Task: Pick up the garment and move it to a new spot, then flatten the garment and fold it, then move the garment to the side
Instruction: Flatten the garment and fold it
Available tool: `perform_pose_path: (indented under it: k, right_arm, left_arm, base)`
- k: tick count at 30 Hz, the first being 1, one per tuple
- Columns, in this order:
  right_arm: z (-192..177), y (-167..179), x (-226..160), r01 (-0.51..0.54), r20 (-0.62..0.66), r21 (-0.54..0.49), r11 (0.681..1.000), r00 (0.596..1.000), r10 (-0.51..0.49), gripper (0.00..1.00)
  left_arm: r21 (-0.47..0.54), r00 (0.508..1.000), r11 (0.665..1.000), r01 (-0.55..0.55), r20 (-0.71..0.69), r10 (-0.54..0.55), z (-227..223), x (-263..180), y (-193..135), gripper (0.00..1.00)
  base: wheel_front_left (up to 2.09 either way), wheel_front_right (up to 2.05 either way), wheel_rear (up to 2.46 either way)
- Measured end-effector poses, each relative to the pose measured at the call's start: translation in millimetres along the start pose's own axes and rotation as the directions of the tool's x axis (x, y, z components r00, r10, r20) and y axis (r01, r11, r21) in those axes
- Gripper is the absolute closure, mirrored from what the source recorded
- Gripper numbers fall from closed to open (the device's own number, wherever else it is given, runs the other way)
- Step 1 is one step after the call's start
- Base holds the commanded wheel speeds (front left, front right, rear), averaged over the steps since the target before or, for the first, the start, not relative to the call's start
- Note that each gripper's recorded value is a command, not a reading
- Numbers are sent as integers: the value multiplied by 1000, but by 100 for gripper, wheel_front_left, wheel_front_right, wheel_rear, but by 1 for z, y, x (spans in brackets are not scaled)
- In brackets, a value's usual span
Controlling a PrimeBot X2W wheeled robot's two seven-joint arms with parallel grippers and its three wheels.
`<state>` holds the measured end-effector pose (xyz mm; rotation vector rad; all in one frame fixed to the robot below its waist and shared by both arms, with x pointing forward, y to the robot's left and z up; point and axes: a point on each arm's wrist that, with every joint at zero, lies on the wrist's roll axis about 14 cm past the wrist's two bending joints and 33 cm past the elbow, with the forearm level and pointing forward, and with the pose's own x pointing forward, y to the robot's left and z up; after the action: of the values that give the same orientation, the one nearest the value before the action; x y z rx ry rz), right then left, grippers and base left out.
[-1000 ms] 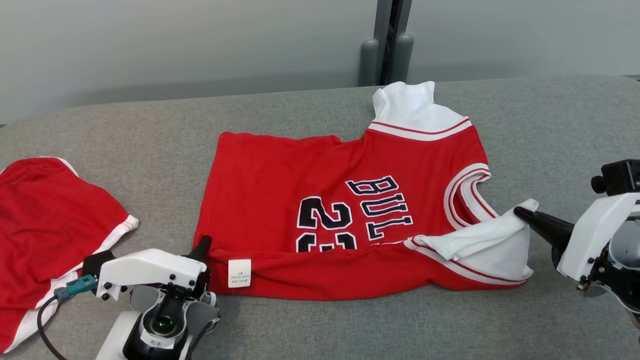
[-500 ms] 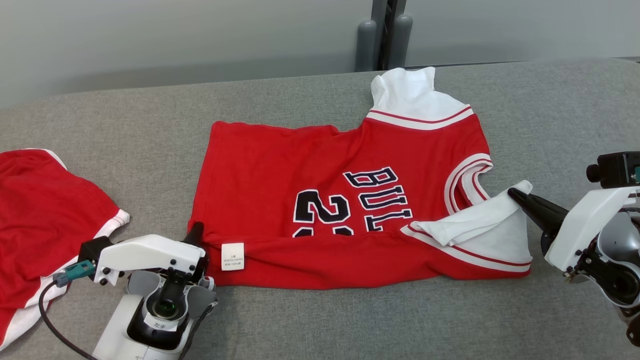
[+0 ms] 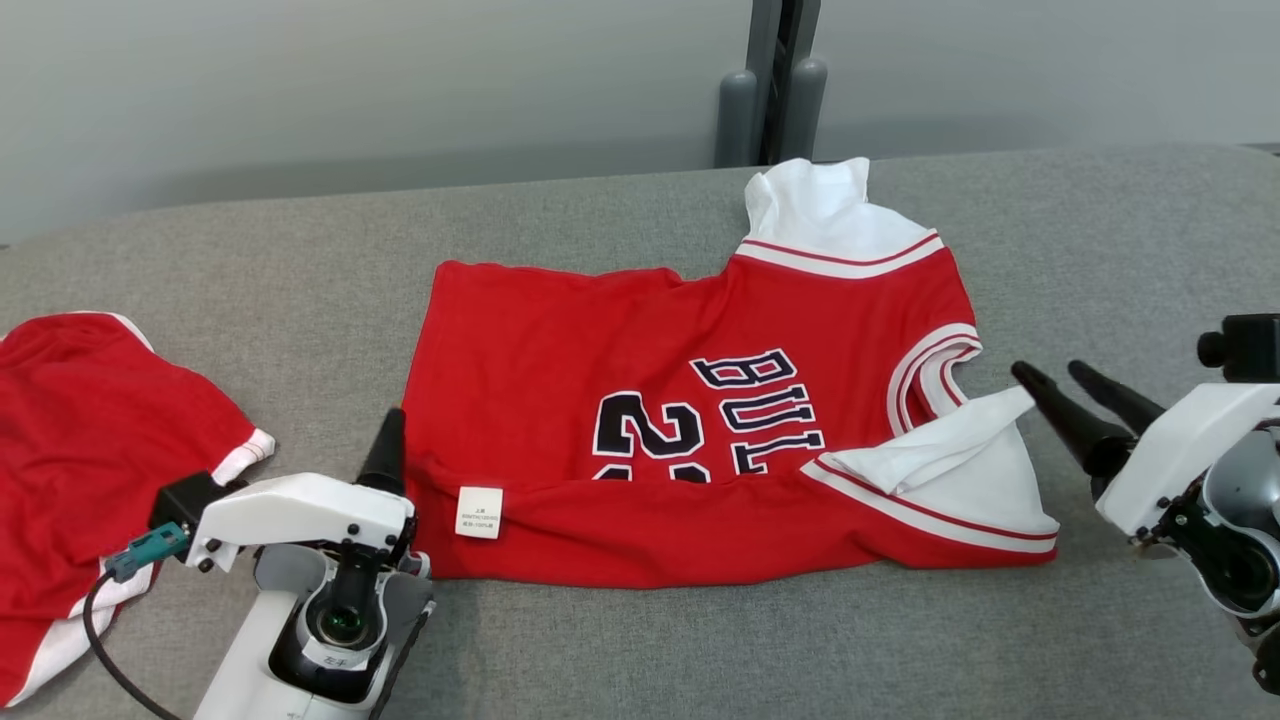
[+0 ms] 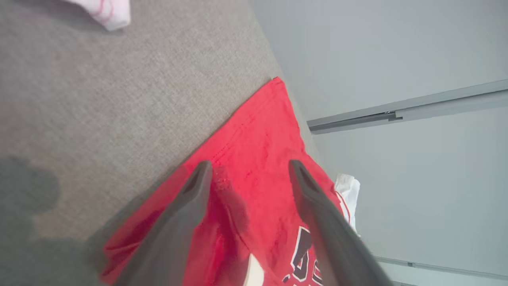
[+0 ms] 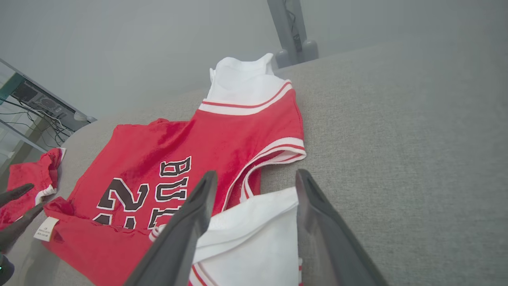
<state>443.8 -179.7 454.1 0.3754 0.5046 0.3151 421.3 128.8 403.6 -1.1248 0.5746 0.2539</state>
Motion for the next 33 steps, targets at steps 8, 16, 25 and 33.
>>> perform_pose_path:
  k: [8, 16, 25, 33]
  right_arm:
    - [37, -12, -25, 71, 270, -104, 992, 962, -40, 0]
    - [3, -24, -51, 153, 341, -125, 980, 935, -102, 0]
    - [-43, -27, -55, 196, 286, -32, 980, 941, -179, 0]
    - [-61, -29, -46, 204, 212, 12, 979, 956, -202, 0]
  left_arm:
    - [418, 936, 891, 176, 210, -284, 38, -24, -42, 0]
    - [585, 932, 803, 109, 221, -288, 24, -40, -17, 0]
    - [611, 971, 792, 6, 186, -152, -4, -40, 34, 0]
    - [616, 984, 788, -7, 146, -106, -12, -31, 41, 0]
  base:
    - [0, 0, 0]
    - [0, 0, 0]
    - [0, 0, 0]
    - [0, 0, 0]
